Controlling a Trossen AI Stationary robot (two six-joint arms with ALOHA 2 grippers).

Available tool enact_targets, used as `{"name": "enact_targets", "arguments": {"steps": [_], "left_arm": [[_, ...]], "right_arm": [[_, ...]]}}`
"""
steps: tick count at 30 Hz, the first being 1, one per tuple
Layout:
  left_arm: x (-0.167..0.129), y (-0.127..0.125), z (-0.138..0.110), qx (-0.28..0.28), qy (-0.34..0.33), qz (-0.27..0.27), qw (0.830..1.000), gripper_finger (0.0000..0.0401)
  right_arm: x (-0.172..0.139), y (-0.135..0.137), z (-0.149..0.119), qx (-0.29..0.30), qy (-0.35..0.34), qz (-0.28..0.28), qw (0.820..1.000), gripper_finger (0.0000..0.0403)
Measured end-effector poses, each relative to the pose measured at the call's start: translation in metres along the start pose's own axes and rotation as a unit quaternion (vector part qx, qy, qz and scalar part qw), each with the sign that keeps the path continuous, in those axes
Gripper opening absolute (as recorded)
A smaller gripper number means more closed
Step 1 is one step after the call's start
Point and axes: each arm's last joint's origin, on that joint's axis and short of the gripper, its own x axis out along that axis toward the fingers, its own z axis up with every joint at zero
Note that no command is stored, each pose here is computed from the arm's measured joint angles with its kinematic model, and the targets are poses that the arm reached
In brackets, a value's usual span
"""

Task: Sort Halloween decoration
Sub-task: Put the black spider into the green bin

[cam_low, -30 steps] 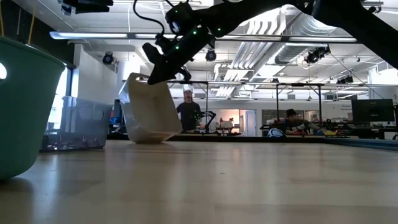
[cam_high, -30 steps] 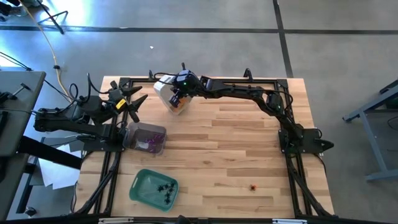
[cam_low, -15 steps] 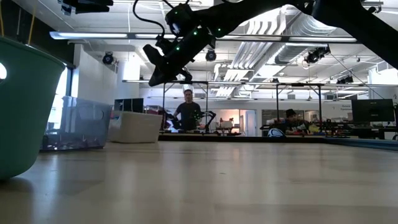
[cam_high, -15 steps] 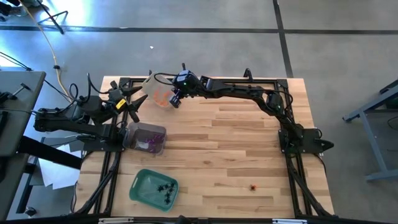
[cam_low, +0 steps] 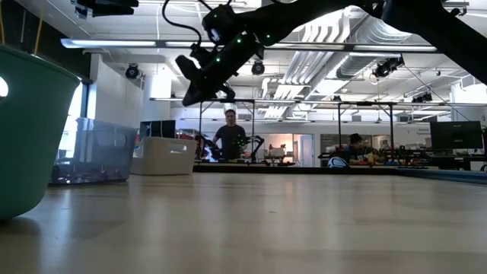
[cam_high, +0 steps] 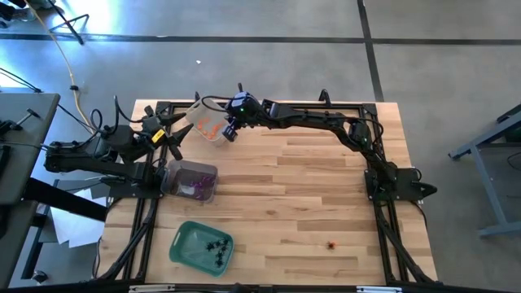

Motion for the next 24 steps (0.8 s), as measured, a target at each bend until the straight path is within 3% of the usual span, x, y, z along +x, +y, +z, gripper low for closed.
{"name": "enact_targets", "arguments": {"steps": [10,15,20,24], "left_arm": [[0.000,0.000,0.000,0.000,0.000,0.000,1.000,0.0186],[0.000,0.000,0.000,0.000,0.000,0.000,1.000,0.0186],[0.000,0.000,0.000,0.000,0.000,0.000,1.000,0.0186],[0.000,0.000,0.000,0.000,0.000,0.000,1.000,0.0186]], "right_arm": [[-0.003,-0.001,-0.002,-0.003,0.017,-0.011,1.000,0.0006],[-0.042,0.006,0.016,-0.038,0.022,-0.062,0.997,0.0006],[-0.081,0.019,0.002,-0.043,0.152,-0.077,0.984,0.0006],[-0.124,0.036,-0.017,-0.032,0.278,-0.114,0.953,0.0006]]}}
